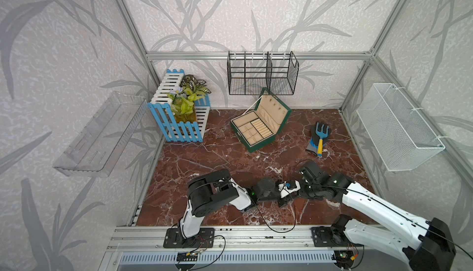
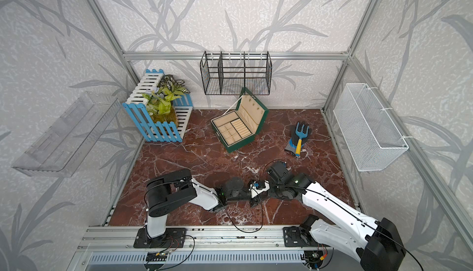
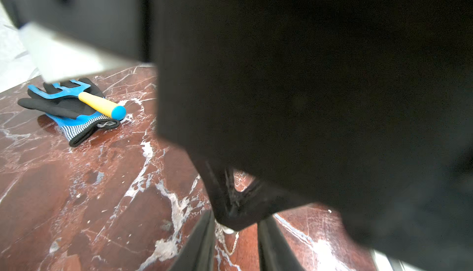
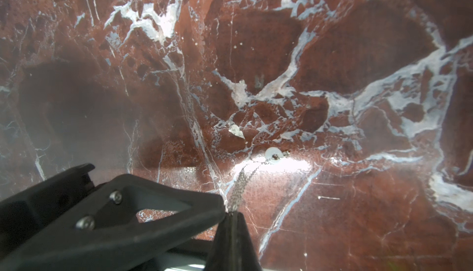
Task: Put jewelry chain into jewelry box
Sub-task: Pick up the necklace from the center of the board.
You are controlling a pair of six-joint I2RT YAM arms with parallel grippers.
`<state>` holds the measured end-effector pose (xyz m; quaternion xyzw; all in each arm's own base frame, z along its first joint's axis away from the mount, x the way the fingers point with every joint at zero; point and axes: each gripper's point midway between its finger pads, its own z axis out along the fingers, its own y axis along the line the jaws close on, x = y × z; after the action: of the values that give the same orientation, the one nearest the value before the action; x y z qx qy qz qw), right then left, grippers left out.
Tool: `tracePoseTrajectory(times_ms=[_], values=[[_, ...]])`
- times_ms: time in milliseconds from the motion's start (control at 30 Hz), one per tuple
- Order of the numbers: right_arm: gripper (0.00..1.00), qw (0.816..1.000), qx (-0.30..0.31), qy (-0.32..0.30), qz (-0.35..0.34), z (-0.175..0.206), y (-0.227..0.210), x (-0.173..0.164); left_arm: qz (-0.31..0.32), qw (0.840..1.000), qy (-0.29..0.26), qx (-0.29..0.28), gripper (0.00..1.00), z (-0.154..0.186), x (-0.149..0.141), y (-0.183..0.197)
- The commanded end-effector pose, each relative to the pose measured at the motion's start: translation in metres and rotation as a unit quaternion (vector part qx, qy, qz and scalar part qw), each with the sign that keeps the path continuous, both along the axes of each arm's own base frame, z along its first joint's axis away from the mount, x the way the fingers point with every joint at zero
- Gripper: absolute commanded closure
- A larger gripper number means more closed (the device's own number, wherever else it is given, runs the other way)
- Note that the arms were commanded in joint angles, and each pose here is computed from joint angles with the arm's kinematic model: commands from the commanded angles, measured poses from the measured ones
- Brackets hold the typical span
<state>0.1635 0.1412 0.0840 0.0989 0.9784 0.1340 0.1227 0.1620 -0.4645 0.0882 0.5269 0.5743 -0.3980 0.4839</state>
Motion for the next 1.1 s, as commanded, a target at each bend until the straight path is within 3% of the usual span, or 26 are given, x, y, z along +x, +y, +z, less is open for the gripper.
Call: tracePoseTrajectory(times_ms=[0, 233, 633, 933, 1067], values=[[1.0, 0.996, 0.078, -0.033, 0.015, 0.032, 0.03, 0.012, -0.009, 1.0, 0.016, 0.019, 0.66, -0.015, -0.004, -0.008], [1.0, 0.997, 0.07, -0.041, 0.002, 0.035, 0.021, 0.016, 0.01, 1.0, 0.025, 0.001, 0.48, -0.008, -0.003, 0.005], [1.0, 0.996, 0.076, -0.043, -0.01, 0.036, 0.012, 0.02, 0.041, 0.999, 0.023, -0.019, 0.43, 0.015, 0.007, 0.04], [1.0, 0.994, 0.104, -0.038, -0.013, 0.041, 0.012, 0.021, 0.015, 0.999, 0.027, -0.027, 0.42, 0.011, 0.008, 0.019], [1.0, 0.993, 0.113, -0.035, -0.013, 0.042, 0.012, 0.021, 0.004, 0.999, 0.026, -0.03, 0.47, 0.01, 0.01, 0.008]])
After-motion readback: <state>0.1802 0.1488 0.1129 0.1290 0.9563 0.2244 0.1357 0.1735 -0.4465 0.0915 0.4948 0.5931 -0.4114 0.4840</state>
